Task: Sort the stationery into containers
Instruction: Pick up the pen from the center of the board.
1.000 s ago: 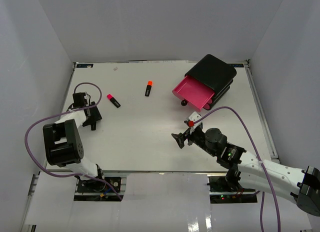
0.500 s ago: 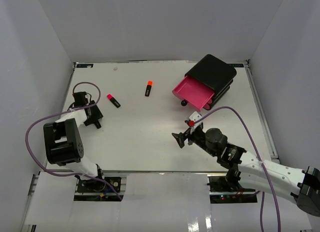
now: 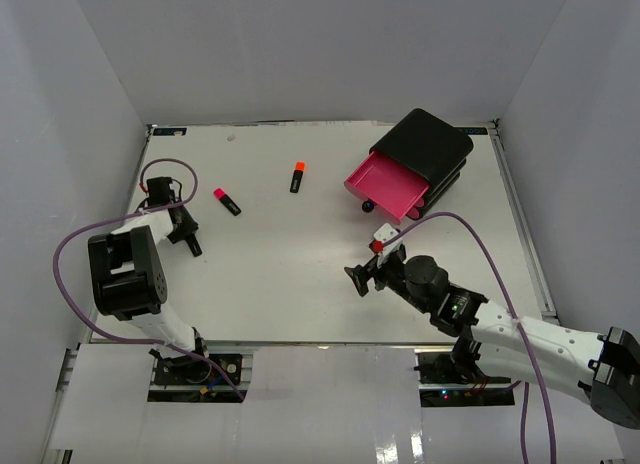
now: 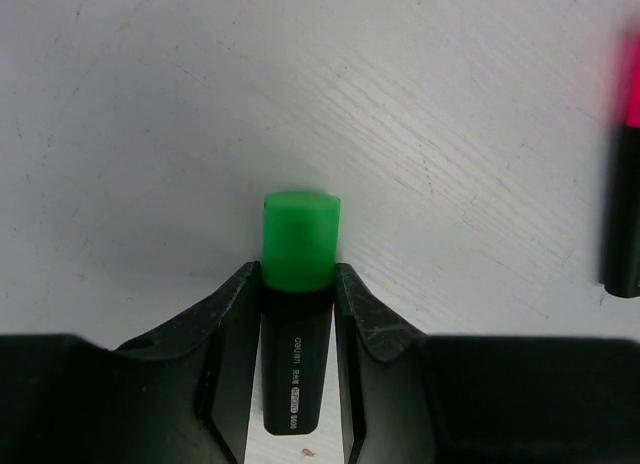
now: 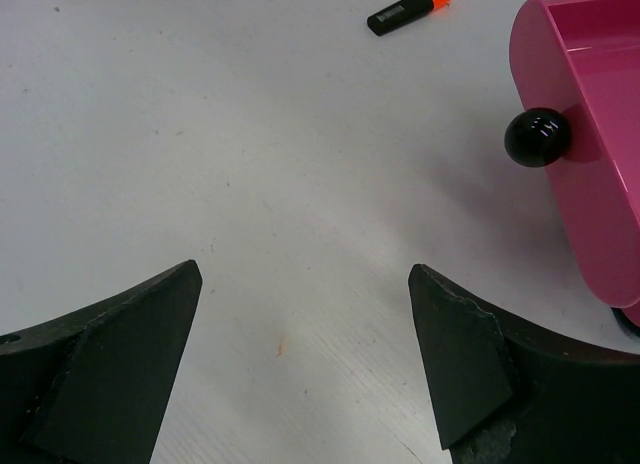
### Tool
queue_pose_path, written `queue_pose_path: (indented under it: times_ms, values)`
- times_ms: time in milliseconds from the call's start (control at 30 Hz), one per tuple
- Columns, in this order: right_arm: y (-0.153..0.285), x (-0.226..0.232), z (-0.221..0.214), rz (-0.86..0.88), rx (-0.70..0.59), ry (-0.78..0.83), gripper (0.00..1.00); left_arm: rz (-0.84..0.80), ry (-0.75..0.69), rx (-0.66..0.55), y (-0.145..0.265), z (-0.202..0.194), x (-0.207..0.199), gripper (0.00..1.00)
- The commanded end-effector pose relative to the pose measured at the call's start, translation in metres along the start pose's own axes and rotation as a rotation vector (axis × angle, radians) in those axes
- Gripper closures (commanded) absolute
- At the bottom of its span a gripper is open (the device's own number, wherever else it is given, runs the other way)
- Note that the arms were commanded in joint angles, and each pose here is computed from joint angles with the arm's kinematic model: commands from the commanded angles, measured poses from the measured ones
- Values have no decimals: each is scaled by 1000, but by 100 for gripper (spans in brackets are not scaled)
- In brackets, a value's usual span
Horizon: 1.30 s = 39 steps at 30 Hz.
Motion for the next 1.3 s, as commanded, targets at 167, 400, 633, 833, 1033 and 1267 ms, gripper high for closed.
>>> queue_pose_path:
  times_ms: [167, 400, 633, 833, 1033, 1267]
  values:
    - [-4, 1, 30, 35, -10, 5, 9, -230, 13, 85, 18, -15, -14, 83]
    - [-21, 23, 54, 212, 11, -95, 7, -714, -78, -9, 87, -24, -78, 83]
    - [-50, 39, 89, 274, -50, -214, 3, -1069, -76, -52, 154, -63, -131, 83]
    - [-73, 44, 101, 225, -30, -302, 0, -1148, 49, -131, 190, -89, -143, 82]
    - [-86, 49, 113, 210, -29, -352, 5, -1210, 113, -185, 213, -93, -149, 83]
    - [-96, 53, 119, 207, -19, -350, 14, -1245, 152, -190, 218, -100, -149, 82]
Point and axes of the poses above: each gripper's point midway between its finger pads, its own y axis back along the fingers, its own x axis along the line the jaws close on, z = x × y, the point moved 9 cm from there along y, back along the fingers, and after that the axes turned 2 degrees about y, right-handed, at the moved point
